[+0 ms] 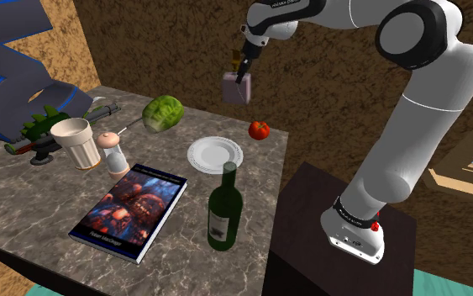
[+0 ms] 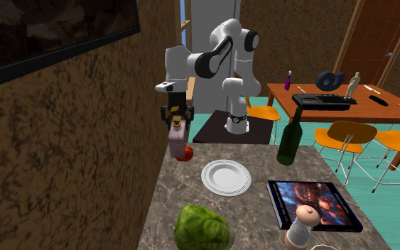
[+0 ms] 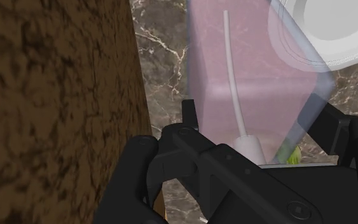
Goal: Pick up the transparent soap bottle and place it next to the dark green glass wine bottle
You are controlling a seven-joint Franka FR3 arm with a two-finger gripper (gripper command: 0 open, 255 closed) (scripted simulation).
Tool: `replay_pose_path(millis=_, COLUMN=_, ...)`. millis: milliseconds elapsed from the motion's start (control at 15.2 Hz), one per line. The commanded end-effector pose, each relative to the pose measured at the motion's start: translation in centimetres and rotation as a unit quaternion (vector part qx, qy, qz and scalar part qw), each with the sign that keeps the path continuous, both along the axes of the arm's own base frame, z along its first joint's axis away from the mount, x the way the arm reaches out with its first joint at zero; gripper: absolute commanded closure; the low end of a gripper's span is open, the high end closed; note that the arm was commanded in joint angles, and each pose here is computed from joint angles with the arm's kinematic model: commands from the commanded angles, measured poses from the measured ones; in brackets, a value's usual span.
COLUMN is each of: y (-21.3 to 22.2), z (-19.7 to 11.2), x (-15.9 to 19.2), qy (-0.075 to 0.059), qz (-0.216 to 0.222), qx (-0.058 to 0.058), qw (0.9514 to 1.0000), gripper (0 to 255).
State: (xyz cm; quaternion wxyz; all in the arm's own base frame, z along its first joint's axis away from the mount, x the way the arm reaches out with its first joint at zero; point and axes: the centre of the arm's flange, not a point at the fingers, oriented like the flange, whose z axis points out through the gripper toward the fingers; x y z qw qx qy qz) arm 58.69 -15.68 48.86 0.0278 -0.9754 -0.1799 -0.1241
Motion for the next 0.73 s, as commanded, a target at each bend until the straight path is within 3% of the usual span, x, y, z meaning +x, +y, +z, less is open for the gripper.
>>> replay_pose_path(millis=0, y=0.0, z=1.1, x=0.0, qy=0.000, qz=0.000, qx=0.000, qw=1.0000, gripper=255)
replay_pose_path(millis=660, y=0.0, z=6.4, x=0.0, qy=0.000, qz=0.000, qx=0.000, qw=1.0000, gripper=255)
